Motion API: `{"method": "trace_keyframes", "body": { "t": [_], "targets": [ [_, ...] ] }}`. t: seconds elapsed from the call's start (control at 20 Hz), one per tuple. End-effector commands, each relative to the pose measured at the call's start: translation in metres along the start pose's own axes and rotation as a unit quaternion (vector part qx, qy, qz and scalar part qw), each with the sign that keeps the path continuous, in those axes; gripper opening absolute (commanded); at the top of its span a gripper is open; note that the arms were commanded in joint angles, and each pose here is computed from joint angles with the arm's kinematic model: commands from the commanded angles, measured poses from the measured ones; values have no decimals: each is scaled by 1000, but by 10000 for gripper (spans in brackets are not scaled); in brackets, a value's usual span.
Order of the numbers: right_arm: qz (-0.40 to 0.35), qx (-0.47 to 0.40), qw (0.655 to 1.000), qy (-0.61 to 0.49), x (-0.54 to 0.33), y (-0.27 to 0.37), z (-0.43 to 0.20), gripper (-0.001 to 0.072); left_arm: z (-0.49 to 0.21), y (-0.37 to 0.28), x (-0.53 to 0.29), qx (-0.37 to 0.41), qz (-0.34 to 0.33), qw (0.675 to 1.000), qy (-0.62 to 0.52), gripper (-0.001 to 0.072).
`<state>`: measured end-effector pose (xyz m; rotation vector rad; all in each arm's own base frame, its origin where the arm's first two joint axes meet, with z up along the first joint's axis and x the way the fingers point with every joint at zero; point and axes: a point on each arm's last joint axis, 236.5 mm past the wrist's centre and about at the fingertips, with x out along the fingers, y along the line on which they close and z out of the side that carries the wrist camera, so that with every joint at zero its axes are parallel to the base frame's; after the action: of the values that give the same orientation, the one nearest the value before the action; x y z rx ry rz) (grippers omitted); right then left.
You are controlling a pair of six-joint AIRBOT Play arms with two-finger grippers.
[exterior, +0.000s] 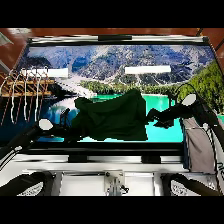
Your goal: Fold the shirts.
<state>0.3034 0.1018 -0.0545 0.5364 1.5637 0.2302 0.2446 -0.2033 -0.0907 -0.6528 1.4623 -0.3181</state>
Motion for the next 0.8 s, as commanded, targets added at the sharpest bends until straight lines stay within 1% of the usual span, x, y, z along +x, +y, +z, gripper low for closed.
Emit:
{"method": "trace_keyframes", "body": {
  "t": [0.0,0.1,0.15,0.2,0.25,0.35,0.4,0.75],
  "targets": [
    [3,1,1000,9,9,-3,1,648,17,1,12,-36,-7,999,-34,594],
    [3,1,1000,6,9,-2,2,648,19,2,13,-41,-7,998,-38,581],
    [3,1,1000,6,9,-3,2,648,21,2,14,-41,-7,998,-41,535],
    [2,1,1000,7,9,-3,2,648,21,2,14,-45,-7,998,-41,342],
    [2,1,1000,9,9,-3,1,648,21,2,13,-46,-7,998,-41,231],
    [-13,-4,1000,12,9,-10,-1,648,21,2,13,-35,-7,999,-41,67],
    [-24,-3,1000,17,8,-15,-3,648,21,1,13,-16,-7,999,-41,38],
    [-25,10,998,58,19,-21,-21,647,23,-29,0,70,-31,997,-21,36]
  ]
}}
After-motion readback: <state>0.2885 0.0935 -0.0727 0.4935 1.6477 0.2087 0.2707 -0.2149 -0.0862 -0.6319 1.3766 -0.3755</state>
